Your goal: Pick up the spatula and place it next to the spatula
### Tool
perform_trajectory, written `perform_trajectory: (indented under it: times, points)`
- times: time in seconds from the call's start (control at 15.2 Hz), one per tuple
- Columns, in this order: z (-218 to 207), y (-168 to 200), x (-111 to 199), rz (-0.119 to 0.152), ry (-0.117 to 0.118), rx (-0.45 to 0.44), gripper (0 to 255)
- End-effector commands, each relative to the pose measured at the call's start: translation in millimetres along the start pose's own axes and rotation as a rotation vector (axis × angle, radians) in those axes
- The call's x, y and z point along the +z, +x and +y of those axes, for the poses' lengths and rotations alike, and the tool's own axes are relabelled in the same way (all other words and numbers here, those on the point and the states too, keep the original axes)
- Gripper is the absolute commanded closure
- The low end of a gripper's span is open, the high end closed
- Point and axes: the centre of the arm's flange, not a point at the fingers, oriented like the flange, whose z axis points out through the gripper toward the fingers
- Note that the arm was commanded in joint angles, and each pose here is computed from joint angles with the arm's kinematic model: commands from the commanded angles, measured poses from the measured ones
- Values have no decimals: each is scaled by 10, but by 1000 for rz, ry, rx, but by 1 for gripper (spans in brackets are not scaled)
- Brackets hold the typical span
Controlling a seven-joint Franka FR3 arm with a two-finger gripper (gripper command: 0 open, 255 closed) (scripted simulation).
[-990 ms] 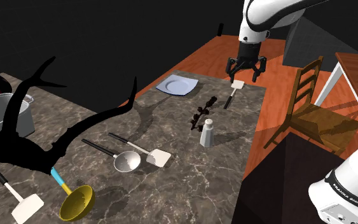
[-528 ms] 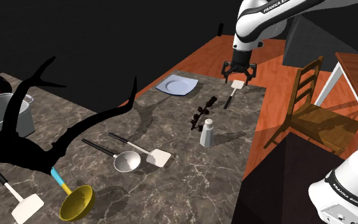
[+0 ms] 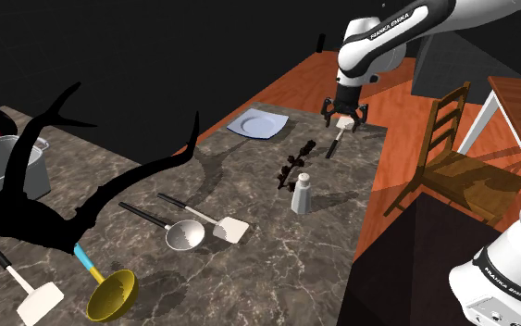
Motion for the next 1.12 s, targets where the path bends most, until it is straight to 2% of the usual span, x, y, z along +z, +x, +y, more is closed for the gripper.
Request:
perform_trajectory:
  times: [0.0,0.13,0.59,0.66,1.06]
  points:
    - [-2,-1,111,0,1,1,0]
    - [-2,-1,194,0,1,1,0]
    - [-2,-1,194,0,1,1,0]
    - [-2,-1,194,0,1,1,255]
    - [-2,-1,194,0,1,1,255]
